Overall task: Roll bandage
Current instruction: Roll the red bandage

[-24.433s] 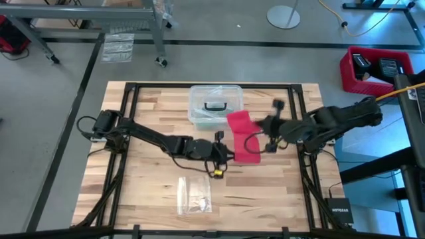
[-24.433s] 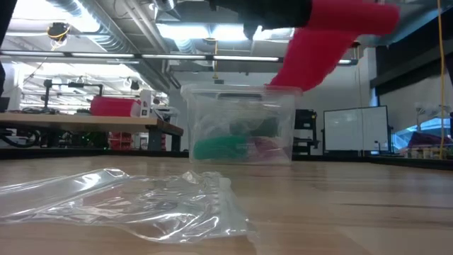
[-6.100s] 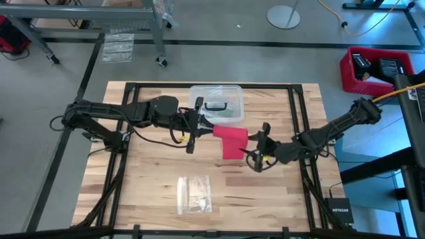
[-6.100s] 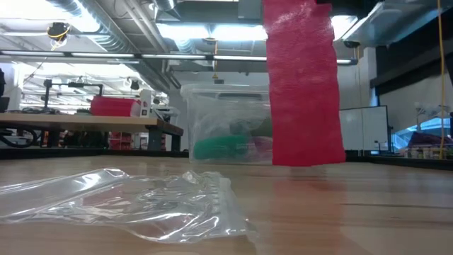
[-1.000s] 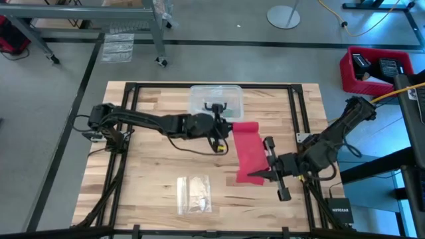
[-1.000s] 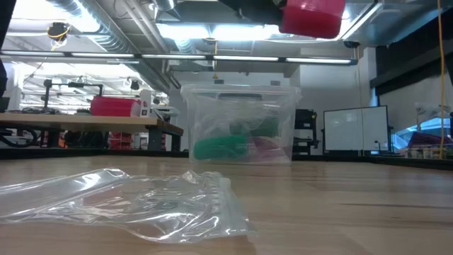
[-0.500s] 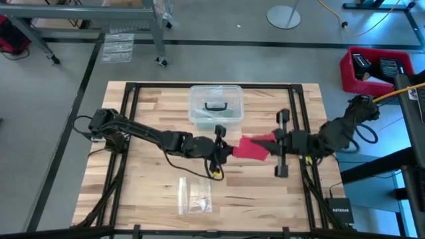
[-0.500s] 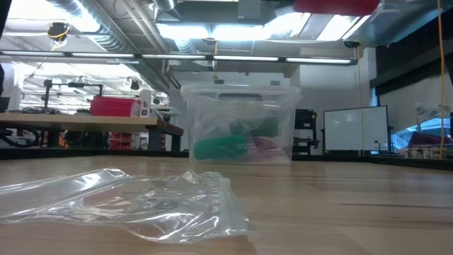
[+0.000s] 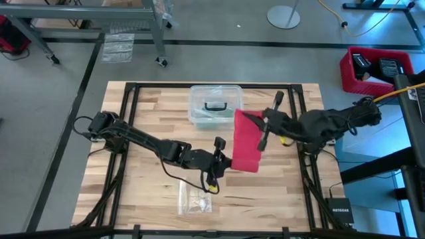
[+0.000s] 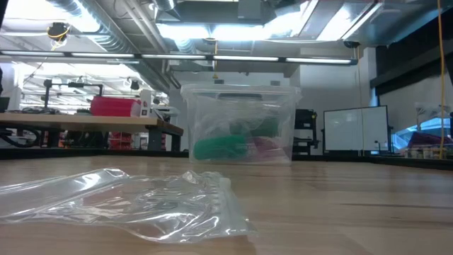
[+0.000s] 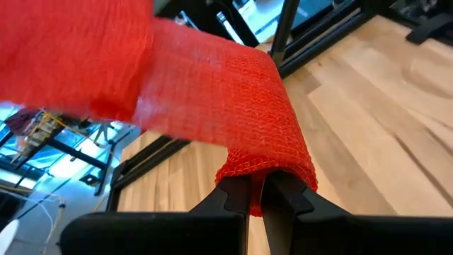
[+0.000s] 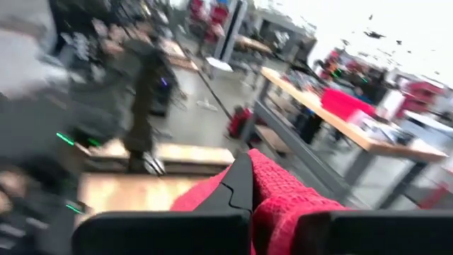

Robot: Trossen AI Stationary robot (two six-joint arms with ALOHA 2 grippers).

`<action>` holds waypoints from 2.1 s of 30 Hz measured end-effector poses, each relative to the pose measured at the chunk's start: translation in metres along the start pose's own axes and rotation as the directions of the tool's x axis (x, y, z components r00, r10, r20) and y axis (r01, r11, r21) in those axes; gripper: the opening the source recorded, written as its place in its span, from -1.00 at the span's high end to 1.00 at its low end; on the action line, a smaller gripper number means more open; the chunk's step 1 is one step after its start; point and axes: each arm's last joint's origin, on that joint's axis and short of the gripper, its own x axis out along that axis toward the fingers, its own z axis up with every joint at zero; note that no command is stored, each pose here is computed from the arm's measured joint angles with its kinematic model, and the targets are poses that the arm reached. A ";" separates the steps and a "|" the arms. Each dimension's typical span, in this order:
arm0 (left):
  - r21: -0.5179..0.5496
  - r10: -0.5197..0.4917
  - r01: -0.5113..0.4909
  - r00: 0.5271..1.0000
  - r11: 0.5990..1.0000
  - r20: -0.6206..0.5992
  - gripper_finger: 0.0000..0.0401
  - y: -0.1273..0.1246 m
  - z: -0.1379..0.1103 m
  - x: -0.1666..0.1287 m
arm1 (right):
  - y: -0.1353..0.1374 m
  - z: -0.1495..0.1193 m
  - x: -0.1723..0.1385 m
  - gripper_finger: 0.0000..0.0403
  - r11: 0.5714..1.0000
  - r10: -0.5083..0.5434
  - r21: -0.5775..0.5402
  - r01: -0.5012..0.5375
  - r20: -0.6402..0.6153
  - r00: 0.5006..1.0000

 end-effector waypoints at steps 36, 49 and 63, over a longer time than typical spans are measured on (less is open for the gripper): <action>-0.206 0.168 -0.117 0.953 0.972 0.253 0.95 0.084 0.042 -0.100 | -0.022 -0.116 0.064 0.50 0.924 0.182 0.381 0.006 -0.457 0.871; -0.195 0.144 -0.112 0.977 0.974 0.159 0.95 0.087 0.031 -0.099 | -0.041 -0.076 0.049 -0.10 0.845 0.131 0.529 0.081 -0.350 0.927; -0.190 0.116 -0.092 0.985 0.977 0.124 0.95 0.083 0.027 -0.095 | -0.057 -0.046 0.045 -0.11 0.767 0.086 0.634 0.099 -0.254 0.963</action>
